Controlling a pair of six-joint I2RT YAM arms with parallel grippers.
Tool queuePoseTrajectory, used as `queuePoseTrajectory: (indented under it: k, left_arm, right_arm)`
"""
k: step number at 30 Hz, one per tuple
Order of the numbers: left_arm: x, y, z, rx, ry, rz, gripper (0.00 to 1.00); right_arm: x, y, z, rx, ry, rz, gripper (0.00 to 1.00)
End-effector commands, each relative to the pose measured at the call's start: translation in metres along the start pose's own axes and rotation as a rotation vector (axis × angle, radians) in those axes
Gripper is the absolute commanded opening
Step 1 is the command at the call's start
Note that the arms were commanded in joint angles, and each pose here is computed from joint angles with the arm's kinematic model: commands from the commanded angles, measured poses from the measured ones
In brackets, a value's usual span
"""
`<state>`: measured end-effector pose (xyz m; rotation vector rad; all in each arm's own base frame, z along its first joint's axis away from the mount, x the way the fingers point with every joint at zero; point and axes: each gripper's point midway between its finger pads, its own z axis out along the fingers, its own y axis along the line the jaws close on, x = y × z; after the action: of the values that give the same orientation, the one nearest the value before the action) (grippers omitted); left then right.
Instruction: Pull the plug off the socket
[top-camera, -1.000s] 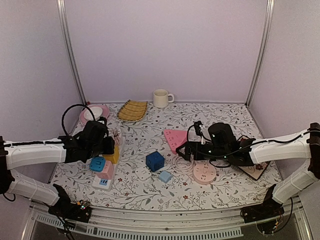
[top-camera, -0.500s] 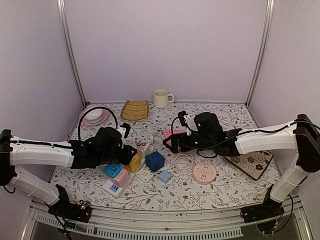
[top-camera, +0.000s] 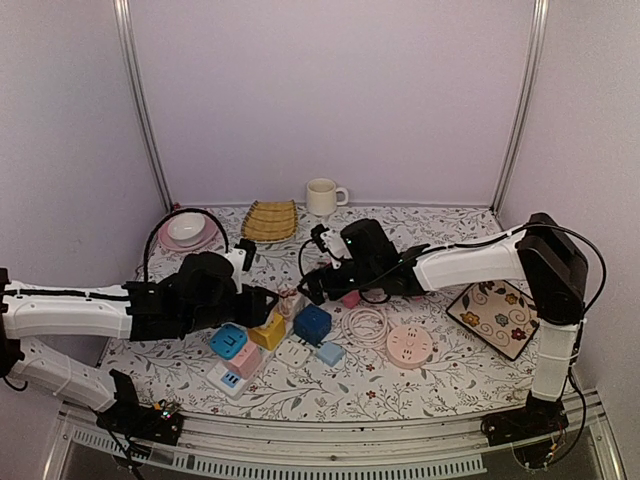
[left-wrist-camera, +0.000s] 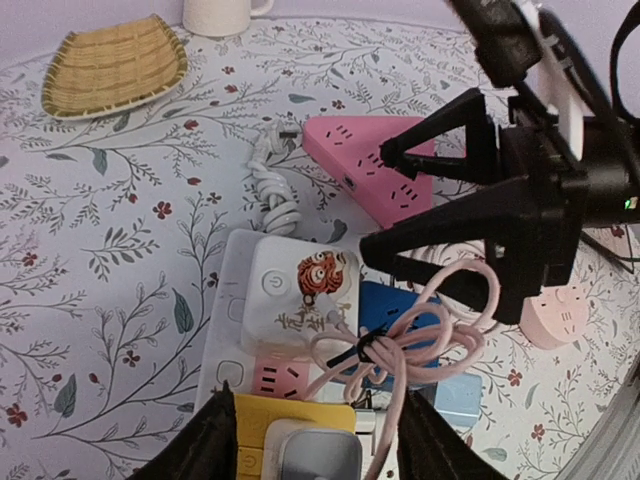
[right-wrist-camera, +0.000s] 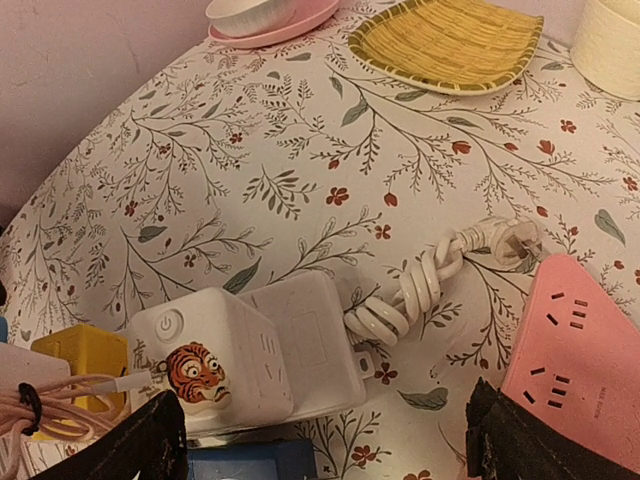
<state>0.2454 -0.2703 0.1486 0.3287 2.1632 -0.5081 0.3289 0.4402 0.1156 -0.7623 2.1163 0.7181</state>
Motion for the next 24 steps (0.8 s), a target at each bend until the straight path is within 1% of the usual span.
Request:
queuePoseTrajectory:
  k: [1,7,10,14,19,24]
  left_arm:
    - [-0.016,-0.004,-0.014,0.017,-0.069,-0.037,0.56]
    - [-0.025,0.009,-0.028,-0.015,-0.127,-0.096,0.55]
    - [-0.025,0.005,-0.034,0.025,-0.140,-0.085,0.54]
    - [-0.011,0.004,-0.032,0.035,-0.082,-0.043,0.53]
    - [0.010,-0.004,-0.028,0.043,-0.011,0.001,0.55]
    - [0.021,-0.007,-0.023,0.018,0.019,0.028,0.55]
  right_arm:
    - [0.004,0.013,0.010,-0.021,0.034,-0.117,1.00]
    - [0.009,0.027,0.014,-0.049,0.042,-0.160,0.99]
    - [0.010,0.025,0.012,-0.012,0.046,-0.147,0.99]
    - [0.009,0.023,0.004,0.000,0.043,-0.097,0.99]
    - [0.006,0.023,0.001,0.003,0.036,-0.062,0.99]
    - [0.002,0.023,0.004,-0.002,0.025,0.003,1.00]
